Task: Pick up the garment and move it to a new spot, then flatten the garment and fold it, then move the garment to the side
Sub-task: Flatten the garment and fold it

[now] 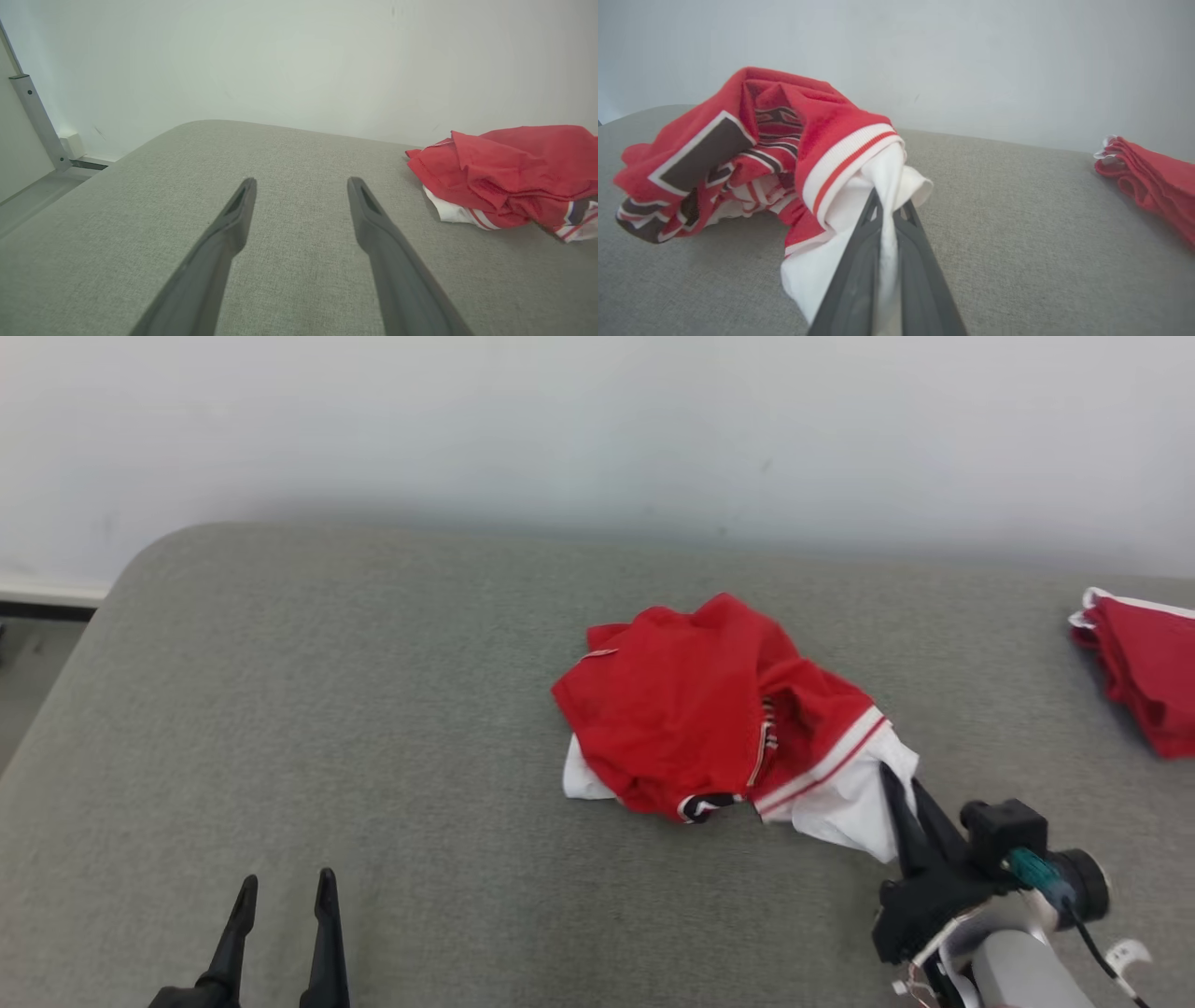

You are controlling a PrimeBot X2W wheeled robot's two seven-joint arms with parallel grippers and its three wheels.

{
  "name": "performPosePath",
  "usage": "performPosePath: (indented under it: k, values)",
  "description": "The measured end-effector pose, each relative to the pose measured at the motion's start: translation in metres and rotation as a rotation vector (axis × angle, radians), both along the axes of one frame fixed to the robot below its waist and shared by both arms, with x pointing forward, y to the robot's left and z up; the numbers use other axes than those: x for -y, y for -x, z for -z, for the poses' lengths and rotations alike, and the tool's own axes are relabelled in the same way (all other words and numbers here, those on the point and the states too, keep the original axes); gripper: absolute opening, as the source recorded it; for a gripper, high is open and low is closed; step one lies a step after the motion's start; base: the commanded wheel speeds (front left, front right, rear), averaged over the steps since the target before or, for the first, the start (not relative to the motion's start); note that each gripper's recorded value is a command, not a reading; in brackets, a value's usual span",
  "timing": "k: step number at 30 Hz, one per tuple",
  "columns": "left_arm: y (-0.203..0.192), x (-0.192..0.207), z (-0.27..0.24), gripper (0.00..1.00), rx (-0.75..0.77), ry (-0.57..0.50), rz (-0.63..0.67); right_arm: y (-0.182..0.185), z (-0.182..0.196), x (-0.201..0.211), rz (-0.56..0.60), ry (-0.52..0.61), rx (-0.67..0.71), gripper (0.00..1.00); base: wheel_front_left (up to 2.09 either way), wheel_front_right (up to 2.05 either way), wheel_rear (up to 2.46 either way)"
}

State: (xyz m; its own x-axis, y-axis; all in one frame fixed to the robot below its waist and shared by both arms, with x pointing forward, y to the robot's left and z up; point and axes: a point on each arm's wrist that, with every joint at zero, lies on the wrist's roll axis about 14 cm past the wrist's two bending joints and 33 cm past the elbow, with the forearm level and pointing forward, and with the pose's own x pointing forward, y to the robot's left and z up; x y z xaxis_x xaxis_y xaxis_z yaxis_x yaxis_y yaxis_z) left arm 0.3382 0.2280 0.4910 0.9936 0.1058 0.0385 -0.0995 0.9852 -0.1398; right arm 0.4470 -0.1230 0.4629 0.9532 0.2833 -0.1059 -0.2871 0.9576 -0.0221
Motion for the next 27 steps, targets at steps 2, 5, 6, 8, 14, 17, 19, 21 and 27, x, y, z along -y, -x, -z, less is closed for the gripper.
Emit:
performPosePath:
  k: [2, 5, 6, 8, 14, 17, 19, 21, 27]
  values:
    - [-0.004, 0.008, -0.001, 1.00, 0.005, 0.002, 0.026, 0.010, -0.003, 0.015, 0.026, 0.011, 0.020, 0.00, 0.00, 0.00, 0.00]
    - [-0.010, 0.018, -0.003, 1.00, 0.012, 0.004, 0.058, 0.032, 0.003, 0.036, 0.072, 0.017, 0.013, 0.00, 0.00, 0.00, 0.00]
    - [-0.012, 0.022, -0.004, 1.00, 0.014, 0.005, 0.072, 0.040, 0.005, 0.045, 0.093, 0.019, 0.009, 0.00, 0.00, 0.00, 0.00]
    - [-0.015, 0.030, -0.005, 1.00, 0.020, 0.007, 0.098, 0.056, 0.008, 0.062, 0.139, 0.019, 0.005, 0.00, 0.00, 0.00, 0.00]
    - [-0.022, 0.045, -0.007, 1.00, 0.025, 0.006, 0.143, 0.092, 0.020, 0.087, 0.227, 0.012, -0.033, 0.00, 0.00, 0.00, 0.00]
    - [-0.025, 0.051, -0.005, 1.00, 0.020, 0.007, 0.161, 0.103, 0.020, 0.094, 0.267, -0.003, -0.041, 0.00, 0.00, 0.00, 0.00]
    - [-0.026, 0.053, -0.004, 1.00, 0.016, 0.007, 0.168, 0.111, 0.025, 0.101, 0.295, -0.003, -0.066, 0.00, 0.00, 0.00, 0.00]
    - [-0.026, 0.054, -0.003, 1.00, 0.014, 0.007, 0.172, 0.117, 0.025, 0.111, 0.329, -0.001, -0.070, 0.00, 0.00, 0.00, 0.00]
    - [-0.026, 0.056, -0.003, 1.00, 0.015, 0.006, 0.178, 0.117, 0.021, 0.122, 0.353, 0.019, -0.068, 0.19, 0.00, 0.00, 0.00]
